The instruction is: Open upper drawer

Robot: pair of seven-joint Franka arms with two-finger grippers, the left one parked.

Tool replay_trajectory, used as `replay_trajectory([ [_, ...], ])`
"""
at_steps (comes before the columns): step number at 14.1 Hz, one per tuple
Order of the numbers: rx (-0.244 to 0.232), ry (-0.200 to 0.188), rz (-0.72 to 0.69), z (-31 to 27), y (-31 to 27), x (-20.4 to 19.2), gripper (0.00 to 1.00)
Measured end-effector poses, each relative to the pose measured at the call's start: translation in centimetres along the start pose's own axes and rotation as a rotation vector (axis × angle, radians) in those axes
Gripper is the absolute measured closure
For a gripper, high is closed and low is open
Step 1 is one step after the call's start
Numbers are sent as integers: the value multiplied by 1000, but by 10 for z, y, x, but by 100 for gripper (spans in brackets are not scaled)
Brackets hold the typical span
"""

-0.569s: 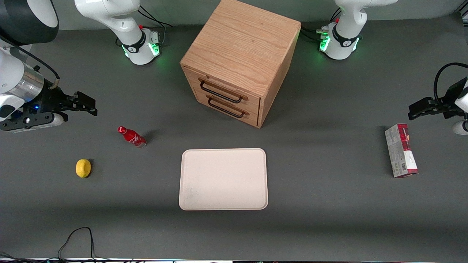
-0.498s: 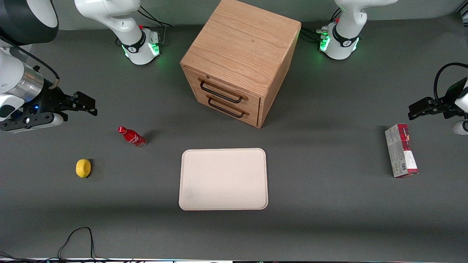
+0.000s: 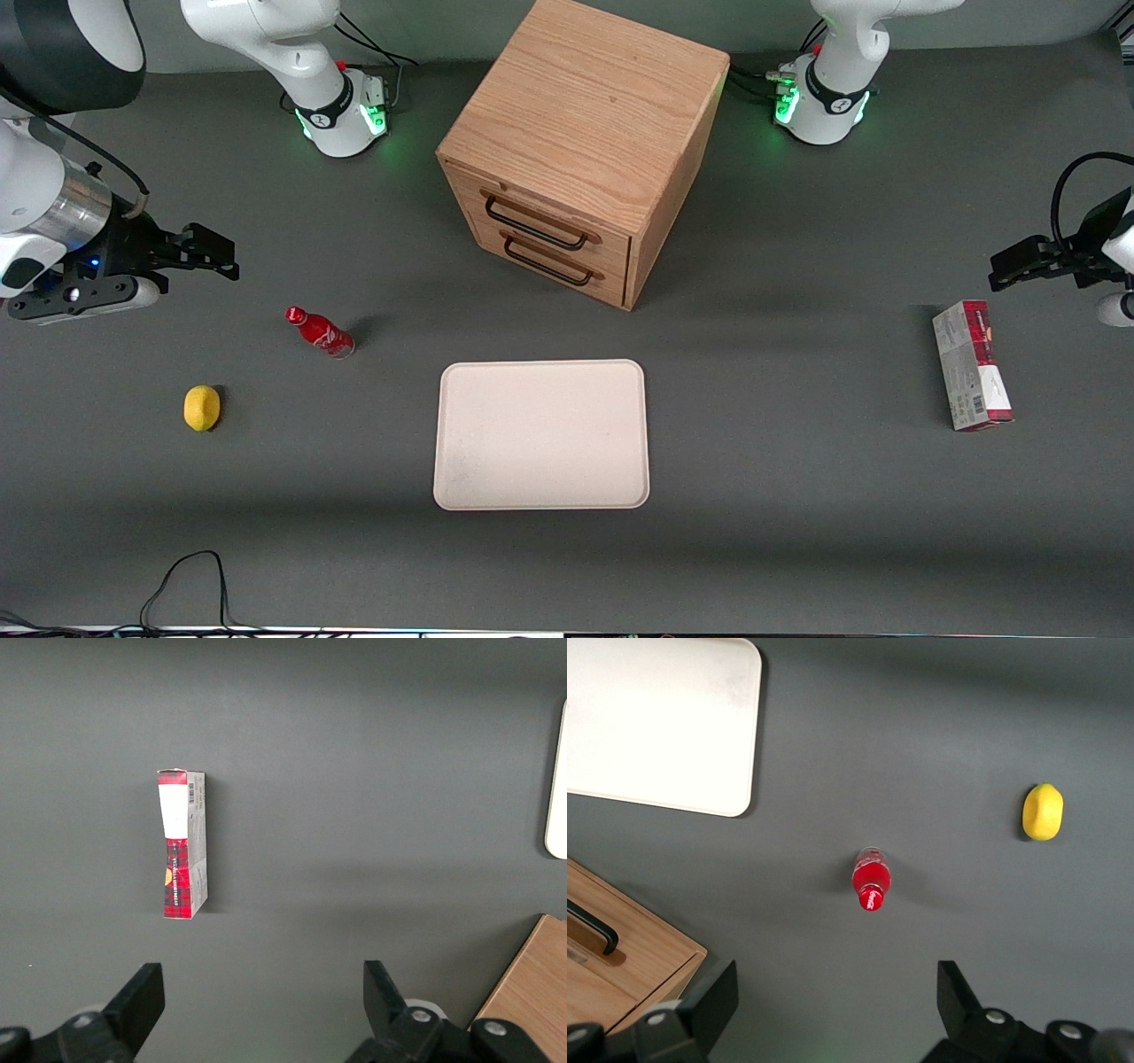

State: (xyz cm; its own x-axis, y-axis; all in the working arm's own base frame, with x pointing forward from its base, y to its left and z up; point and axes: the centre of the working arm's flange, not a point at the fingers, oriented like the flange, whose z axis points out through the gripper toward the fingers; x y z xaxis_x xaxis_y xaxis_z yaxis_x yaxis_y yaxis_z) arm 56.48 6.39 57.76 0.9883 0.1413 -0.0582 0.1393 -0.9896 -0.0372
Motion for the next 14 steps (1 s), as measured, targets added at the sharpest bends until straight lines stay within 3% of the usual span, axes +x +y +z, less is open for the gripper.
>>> replay_trajectory([
  [5, 10, -48, -25, 8, -16, 5, 0],
  [9, 83, -46, -39, 0, -31, 7, 0],
  [14, 61, -97, -187, 32, -123, 21, 0],
])
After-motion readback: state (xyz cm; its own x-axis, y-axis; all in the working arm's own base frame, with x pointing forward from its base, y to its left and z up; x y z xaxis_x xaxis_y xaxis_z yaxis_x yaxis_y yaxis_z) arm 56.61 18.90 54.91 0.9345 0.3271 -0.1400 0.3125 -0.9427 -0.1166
